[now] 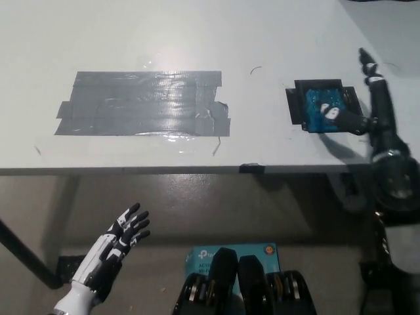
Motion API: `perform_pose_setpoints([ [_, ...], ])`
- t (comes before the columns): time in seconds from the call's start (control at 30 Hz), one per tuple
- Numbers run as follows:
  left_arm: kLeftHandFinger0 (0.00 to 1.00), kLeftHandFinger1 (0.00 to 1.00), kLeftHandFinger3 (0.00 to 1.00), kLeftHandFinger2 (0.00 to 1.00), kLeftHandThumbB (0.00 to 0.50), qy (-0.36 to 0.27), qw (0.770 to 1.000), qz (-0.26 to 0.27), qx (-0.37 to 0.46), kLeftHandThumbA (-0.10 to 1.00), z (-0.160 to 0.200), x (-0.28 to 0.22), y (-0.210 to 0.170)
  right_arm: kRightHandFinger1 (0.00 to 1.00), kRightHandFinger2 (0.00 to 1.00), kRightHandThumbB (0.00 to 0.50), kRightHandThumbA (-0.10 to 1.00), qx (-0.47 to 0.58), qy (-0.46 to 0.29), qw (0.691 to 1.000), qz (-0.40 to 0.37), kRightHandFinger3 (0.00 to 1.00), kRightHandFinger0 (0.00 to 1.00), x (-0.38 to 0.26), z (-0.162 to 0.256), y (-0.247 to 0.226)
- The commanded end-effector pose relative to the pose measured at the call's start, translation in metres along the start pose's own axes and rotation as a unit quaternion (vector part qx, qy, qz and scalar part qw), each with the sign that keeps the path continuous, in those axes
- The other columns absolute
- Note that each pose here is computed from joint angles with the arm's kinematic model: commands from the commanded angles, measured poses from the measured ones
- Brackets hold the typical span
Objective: A rubick's cube is kept in the black marked spot on the table and the robot uses its right arm to pick it up and hands it to a person
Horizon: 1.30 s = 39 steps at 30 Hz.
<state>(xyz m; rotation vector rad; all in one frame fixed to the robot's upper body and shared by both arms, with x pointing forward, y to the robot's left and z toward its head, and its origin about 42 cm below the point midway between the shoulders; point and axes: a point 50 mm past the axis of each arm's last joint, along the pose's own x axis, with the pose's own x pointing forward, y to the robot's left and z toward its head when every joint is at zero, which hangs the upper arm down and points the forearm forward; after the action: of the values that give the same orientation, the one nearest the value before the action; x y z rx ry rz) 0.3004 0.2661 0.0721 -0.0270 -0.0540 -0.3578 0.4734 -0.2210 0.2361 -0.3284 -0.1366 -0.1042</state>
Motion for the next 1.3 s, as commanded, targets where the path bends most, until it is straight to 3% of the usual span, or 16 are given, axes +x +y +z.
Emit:
perform_pose_setpoints([
  [0.0, 1.00, 1.00, 1.00, 1.00, 0.500, -0.018, 0.999, -0.012, 0.024, 0.76, 0.009, -0.002, -0.001, 1.00, 1.00, 0.436, 0.84, 0.020, -0.005, 1.000, -0.015, 1.00, 1.00, 0.025, 0.015, 0.010],
  [0.57, 1.00, 1.00, 1.00, 1.00, 0.500, -0.020, 0.999, -0.015, 0.034, 0.75, 0.014, 0.003, 0.002, 1.00, 1.00, 0.443, 0.90, 0.000, 0.074, 0.997, -0.006, 1.00, 1.00, 0.052, -0.021, 0.037],
  [1.03, 1.00, 1.00, 1.00, 1.00, 0.500, -0.029, 0.999, -0.013, 0.044, 0.75, 0.022, 0.014, 0.006, 1.00, 1.00, 0.449, 0.92, 0.000, 0.066, 0.998, -0.022, 1.00, 1.00, 0.069, -0.004, 0.046],
  [1.13, 1.00, 1.00, 1.00, 1.00, 0.500, -0.033, 0.999, -0.010, 0.042, 0.74, 0.024, 0.018, 0.006, 1.00, 1.00, 0.440, 0.80, 0.014, 0.083, 0.995, -0.046, 1.00, 1.00, 0.068, -0.009, 0.053],
  [1.17, 1.00, 1.00, 1.00, 1.00, 0.500, -0.033, 0.998, -0.011, 0.043, 0.74, 0.024, 0.018, 0.006, 1.00, 1.00, 0.384, 0.66, 0.009, 0.090, 0.994, -0.059, 1.00, 1.00, 0.068, -0.010, 0.054],
  [1.2, 1.00, 1.00, 1.00, 1.00, 0.500, -0.033, 0.998, -0.011, 0.044, 0.74, 0.024, 0.018, 0.006, 1.00, 1.00, 0.363, 0.38, 0.001, 0.112, 0.989, -0.095, 1.00, 1.00, 0.067, -0.013, 0.056],
  [1.23, 1.00, 1.00, 1.00, 1.00, 0.500, -0.033, 0.998, -0.010, 0.045, 0.75, 0.024, 0.018, 0.006, 0.61, 0.64, 0.256, -0.01, -0.005, 0.122, 0.986, -0.113, 0.78, 0.61, 0.064, -0.019, 0.057],
  [1.27, 1.00, 1.00, 1.00, 1.00, 0.500, -0.033, 0.998, -0.010, 0.047, 0.75, 0.024, 0.018, 0.006, 0.61, 0.64, 0.256, -0.01, -0.009, 0.124, 0.985, -0.121, 0.78, 0.61, 0.062, -0.024, 0.057],
])
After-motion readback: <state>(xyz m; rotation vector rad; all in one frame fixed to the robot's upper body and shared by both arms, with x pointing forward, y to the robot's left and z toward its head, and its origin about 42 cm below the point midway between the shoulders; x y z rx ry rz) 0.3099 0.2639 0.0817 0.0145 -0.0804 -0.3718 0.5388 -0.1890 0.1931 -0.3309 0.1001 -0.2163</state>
